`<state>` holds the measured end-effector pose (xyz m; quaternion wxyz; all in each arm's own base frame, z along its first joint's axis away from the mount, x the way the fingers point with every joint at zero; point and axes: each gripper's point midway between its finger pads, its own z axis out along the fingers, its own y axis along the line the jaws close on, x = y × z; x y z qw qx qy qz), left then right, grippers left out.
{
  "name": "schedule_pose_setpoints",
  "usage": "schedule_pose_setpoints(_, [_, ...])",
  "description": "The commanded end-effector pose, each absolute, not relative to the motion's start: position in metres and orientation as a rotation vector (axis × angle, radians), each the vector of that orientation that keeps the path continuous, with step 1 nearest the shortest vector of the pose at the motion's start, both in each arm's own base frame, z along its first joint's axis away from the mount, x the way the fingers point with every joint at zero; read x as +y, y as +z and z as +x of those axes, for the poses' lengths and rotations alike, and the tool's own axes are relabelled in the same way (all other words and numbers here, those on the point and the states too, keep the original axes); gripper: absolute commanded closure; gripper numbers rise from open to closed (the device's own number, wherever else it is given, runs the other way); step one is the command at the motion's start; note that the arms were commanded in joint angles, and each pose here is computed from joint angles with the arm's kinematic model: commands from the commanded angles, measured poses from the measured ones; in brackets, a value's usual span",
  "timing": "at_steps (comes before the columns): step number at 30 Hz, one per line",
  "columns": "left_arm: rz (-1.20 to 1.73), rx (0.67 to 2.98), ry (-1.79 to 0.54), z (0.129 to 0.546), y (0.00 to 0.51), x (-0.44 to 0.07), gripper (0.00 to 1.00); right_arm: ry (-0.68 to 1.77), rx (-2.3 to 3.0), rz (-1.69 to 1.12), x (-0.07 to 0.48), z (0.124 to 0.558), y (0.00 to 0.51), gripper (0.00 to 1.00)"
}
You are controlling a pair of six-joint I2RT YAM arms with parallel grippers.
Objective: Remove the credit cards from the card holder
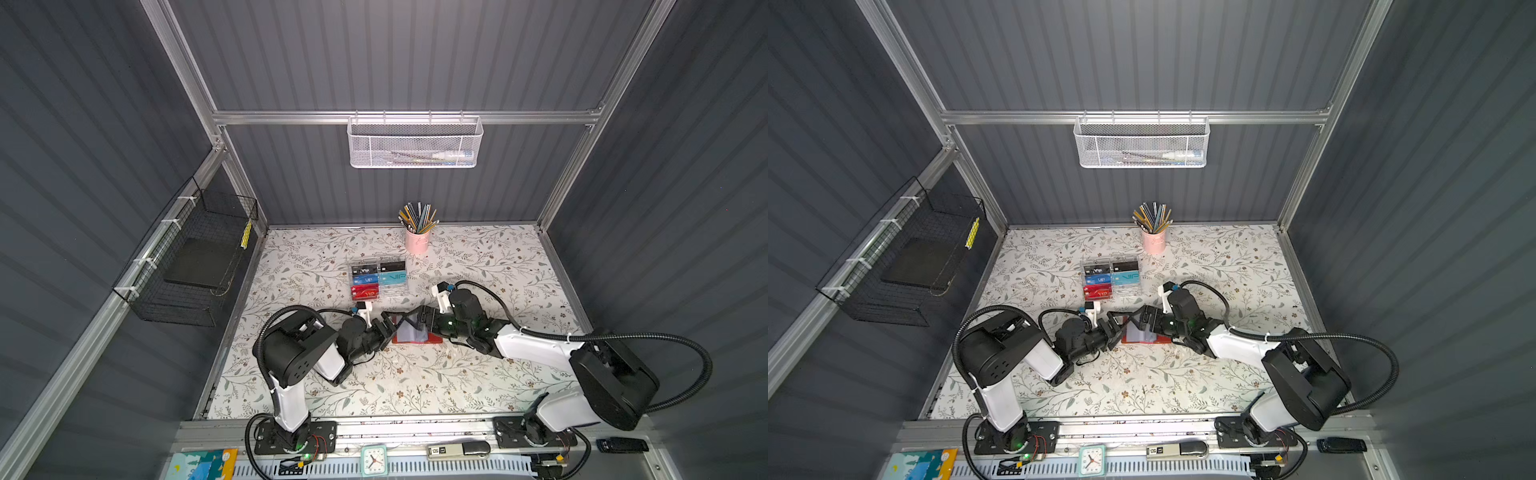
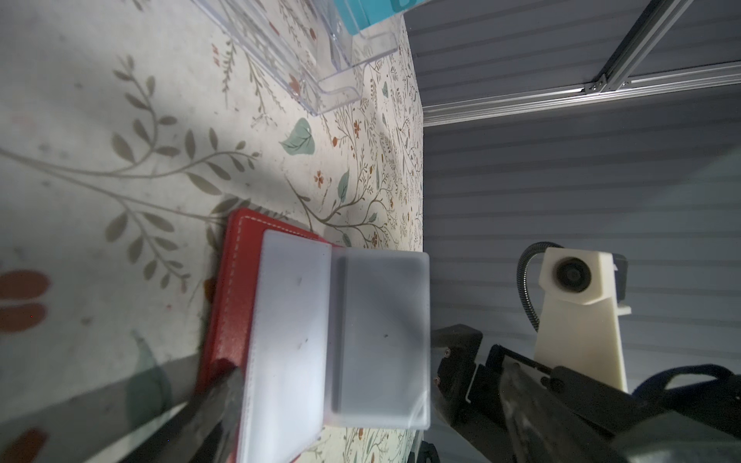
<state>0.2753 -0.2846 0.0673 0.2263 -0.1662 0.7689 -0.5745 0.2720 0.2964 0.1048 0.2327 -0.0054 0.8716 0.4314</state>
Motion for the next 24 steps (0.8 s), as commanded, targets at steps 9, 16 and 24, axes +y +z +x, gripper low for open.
schedule_pose_setpoints(9, [-0.513, 2.242, -1.5, 0.263, 0.037, -0.274, 0.0, 1.273, 2.371, -0.046, 0.311, 0.271, 0.114, 0.01])
schedule_pose_setpoints(16, [-0.506, 2.246, -1.494, 0.264, 0.038, -0.275, 0.0, 1.232, 2.388, -0.04, 0.306, 0.271, 0.106, 0.01])
schedule_pose_setpoints(24, [-0.515, 2.24, -1.498, 0.264, 0.039, -0.273, 0.0, 1.213, 2.388, -0.01, 0.293, 0.27, 0.099, 0.01])
